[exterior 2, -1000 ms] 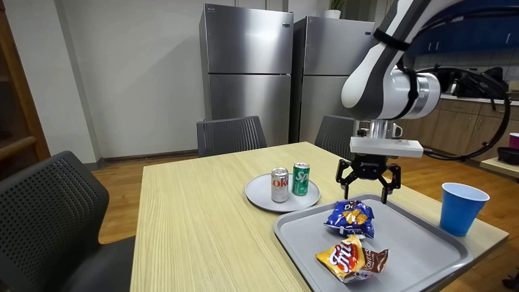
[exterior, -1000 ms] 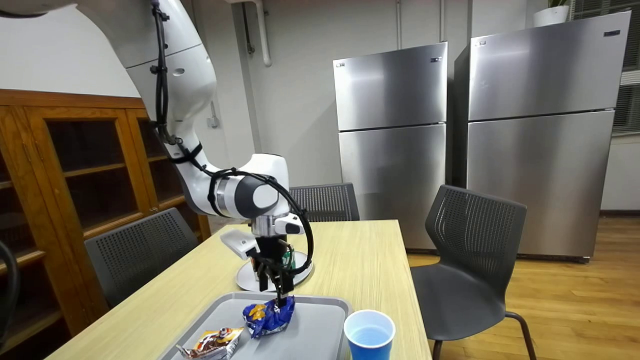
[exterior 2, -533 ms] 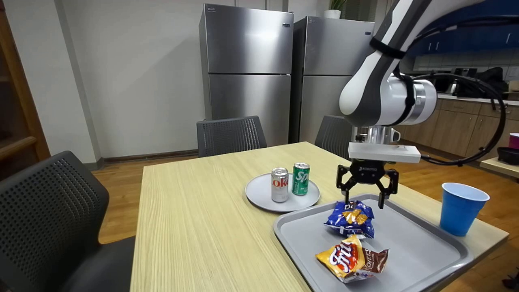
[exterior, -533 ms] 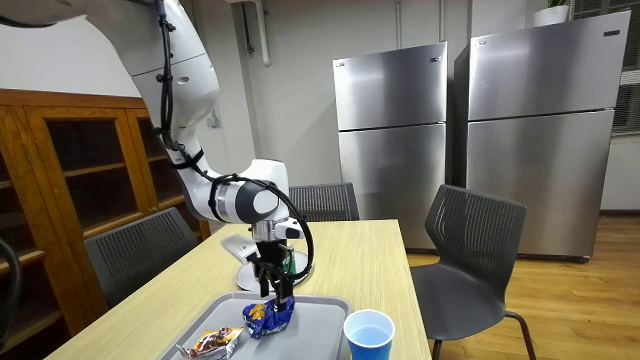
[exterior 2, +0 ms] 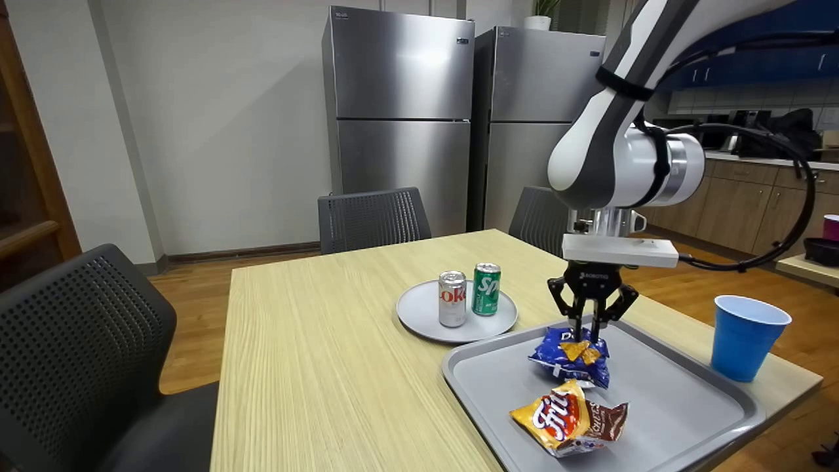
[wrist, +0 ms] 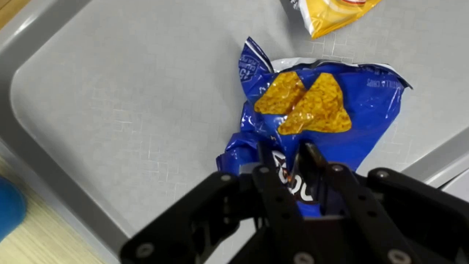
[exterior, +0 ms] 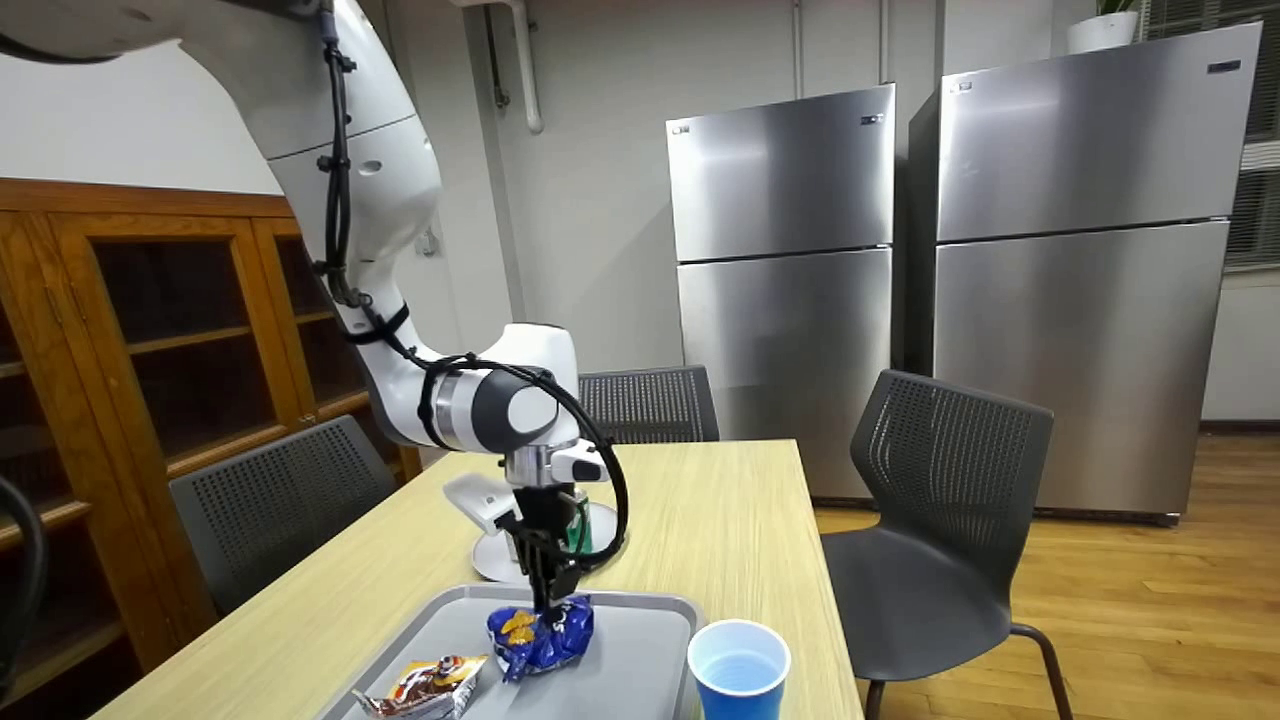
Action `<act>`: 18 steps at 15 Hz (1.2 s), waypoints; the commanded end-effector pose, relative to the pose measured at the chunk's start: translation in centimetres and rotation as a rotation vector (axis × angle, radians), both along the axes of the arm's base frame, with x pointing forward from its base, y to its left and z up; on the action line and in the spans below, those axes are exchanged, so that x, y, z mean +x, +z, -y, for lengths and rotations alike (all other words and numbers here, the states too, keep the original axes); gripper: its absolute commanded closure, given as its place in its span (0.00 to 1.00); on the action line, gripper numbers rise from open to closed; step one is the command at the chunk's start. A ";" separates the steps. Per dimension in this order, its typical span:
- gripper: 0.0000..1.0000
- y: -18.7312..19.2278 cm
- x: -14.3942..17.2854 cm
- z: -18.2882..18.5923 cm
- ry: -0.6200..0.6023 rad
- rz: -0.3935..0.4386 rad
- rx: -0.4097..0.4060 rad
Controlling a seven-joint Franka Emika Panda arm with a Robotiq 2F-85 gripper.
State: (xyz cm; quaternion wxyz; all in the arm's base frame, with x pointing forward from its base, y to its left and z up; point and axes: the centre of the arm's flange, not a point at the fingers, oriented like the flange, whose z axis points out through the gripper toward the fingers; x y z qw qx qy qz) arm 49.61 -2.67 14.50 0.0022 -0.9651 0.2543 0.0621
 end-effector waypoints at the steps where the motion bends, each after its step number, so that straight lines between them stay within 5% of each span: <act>1: 1.00 -0.1 0.4 -0.6 -0.022 0.016 -0.005; 9: 1.00 2.3 0.2 0.2 -0.036 0.028 -0.013; 18: 1.00 5.7 1.8 5.7 -0.186 0.101 -0.031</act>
